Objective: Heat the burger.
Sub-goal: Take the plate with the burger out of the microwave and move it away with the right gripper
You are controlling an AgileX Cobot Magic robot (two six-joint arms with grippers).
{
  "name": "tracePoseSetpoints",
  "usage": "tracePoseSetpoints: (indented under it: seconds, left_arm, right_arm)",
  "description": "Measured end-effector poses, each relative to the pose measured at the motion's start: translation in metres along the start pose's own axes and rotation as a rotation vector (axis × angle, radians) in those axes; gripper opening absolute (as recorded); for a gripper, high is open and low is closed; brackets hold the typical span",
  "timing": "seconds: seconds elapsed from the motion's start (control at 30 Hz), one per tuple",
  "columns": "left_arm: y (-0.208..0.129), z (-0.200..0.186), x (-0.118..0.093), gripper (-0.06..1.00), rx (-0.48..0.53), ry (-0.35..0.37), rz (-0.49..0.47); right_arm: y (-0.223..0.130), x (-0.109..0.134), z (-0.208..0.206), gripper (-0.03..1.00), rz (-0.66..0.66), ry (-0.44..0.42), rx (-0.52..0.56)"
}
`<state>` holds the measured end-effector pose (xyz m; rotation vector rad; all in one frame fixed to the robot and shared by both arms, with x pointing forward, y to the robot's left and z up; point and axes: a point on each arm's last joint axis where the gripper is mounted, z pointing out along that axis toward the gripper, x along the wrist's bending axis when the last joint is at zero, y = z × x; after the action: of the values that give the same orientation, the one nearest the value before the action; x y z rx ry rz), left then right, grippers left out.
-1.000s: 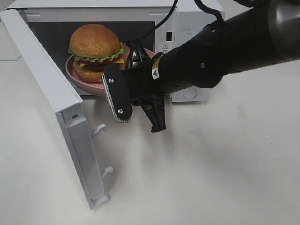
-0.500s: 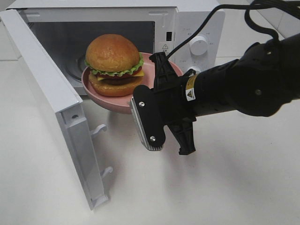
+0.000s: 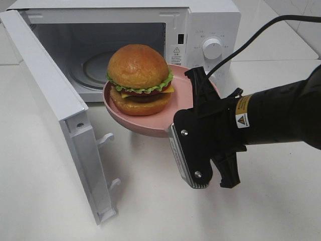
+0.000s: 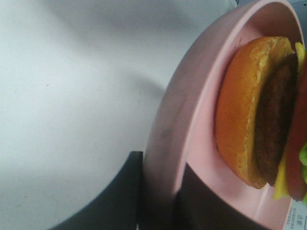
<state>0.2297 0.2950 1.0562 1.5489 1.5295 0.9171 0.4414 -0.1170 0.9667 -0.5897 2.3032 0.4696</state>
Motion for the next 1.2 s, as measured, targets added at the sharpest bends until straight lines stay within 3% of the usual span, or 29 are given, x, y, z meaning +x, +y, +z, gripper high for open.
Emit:
tracePoseSetpoints:
  seconds: [0.7, 1.2]
  left_arm:
    - [0.0, 0.0, 0.0, 0.98, 0.0, 0.0, 0.0]
    - [0.0, 0.0, 0.0, 0.98, 0.0, 0.0, 0.0]
  right_arm:
    - [-0.01, 0.033, -0.067, 0.16, 0.002, -0.005, 0.023]
    - [-0.021, 0.058, -0.11, 0.16, 0.03, 0.05, 0.097]
